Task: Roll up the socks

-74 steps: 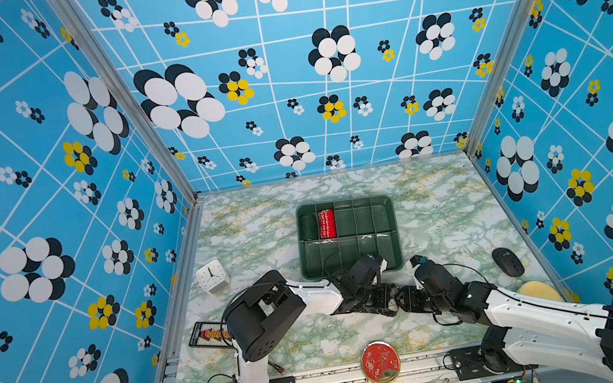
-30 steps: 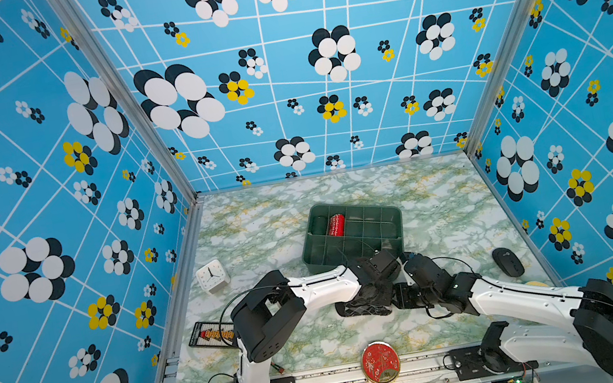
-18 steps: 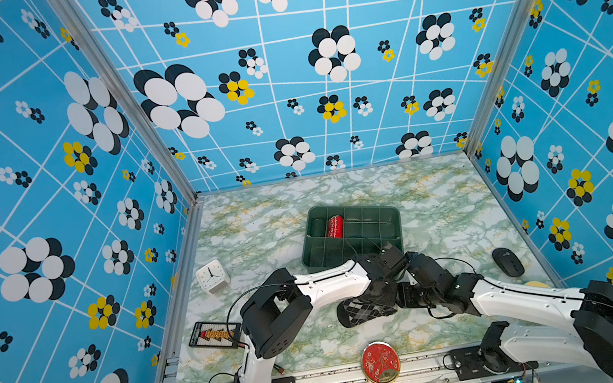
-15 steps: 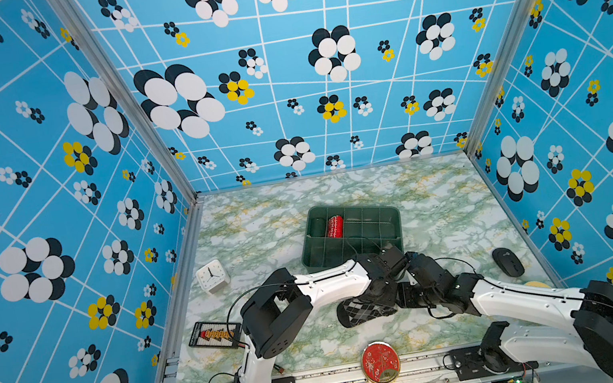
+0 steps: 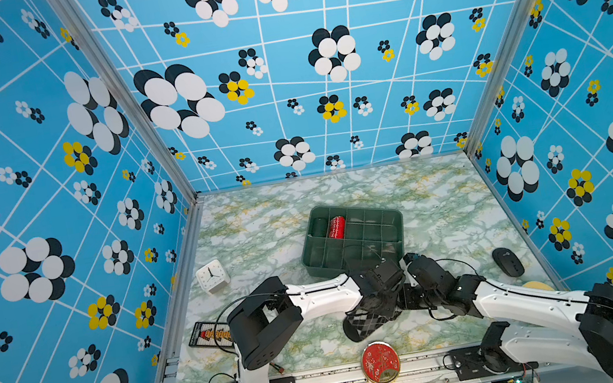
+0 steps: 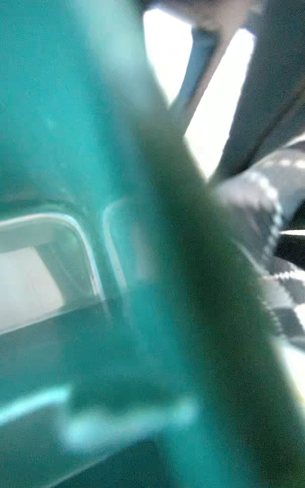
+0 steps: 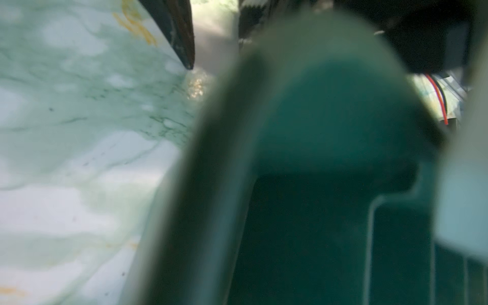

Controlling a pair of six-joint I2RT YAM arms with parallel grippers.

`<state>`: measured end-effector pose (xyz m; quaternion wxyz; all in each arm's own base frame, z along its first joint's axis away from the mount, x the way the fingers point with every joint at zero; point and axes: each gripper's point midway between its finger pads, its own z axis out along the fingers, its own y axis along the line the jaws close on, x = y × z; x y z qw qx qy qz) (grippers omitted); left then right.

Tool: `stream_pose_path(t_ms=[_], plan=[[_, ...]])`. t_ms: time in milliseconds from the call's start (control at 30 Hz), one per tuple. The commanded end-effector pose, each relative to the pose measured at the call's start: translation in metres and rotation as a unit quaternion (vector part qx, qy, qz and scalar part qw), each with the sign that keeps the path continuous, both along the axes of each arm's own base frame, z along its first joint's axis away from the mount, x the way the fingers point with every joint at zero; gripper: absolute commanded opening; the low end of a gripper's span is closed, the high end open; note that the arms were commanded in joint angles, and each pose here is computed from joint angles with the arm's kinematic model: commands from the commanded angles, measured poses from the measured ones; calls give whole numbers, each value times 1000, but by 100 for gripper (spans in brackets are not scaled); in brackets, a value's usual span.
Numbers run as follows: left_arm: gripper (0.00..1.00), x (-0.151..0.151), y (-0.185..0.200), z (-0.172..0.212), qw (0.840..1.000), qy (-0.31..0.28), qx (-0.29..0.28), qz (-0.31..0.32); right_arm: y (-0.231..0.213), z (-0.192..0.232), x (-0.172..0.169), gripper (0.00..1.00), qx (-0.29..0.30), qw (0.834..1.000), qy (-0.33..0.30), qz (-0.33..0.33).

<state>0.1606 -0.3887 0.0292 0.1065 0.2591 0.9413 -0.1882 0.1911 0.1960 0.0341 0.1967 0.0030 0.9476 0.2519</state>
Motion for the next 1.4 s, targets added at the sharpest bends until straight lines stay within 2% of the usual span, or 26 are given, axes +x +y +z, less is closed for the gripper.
stream_pose_path(t_ms=[0, 200, 400, 533, 967, 1367], plan=[[9, -53, -34, 7, 991, 67, -83, -83, 40, 50, 13, 45, 95, 993, -61, 39], [8, -50, -25, -5, 990, 80, -89, -72, 34, 52, 8, 45, 85, 994, -53, 36], [8, -34, -8, -19, 992, 80, -84, -49, 25, 43, 0, 45, 72, 996, -36, 31], [8, -20, 6, -15, 993, 73, -88, -33, 18, 34, -3, 44, 57, 998, -26, 20], [8, -5, 39, -18, 994, 75, -80, -16, 15, 33, 16, 44, 25, 999, -35, -11], [8, 3, 65, -29, 991, 99, -85, -12, 12, 23, 15, 44, 10, 1000, -22, -15]])
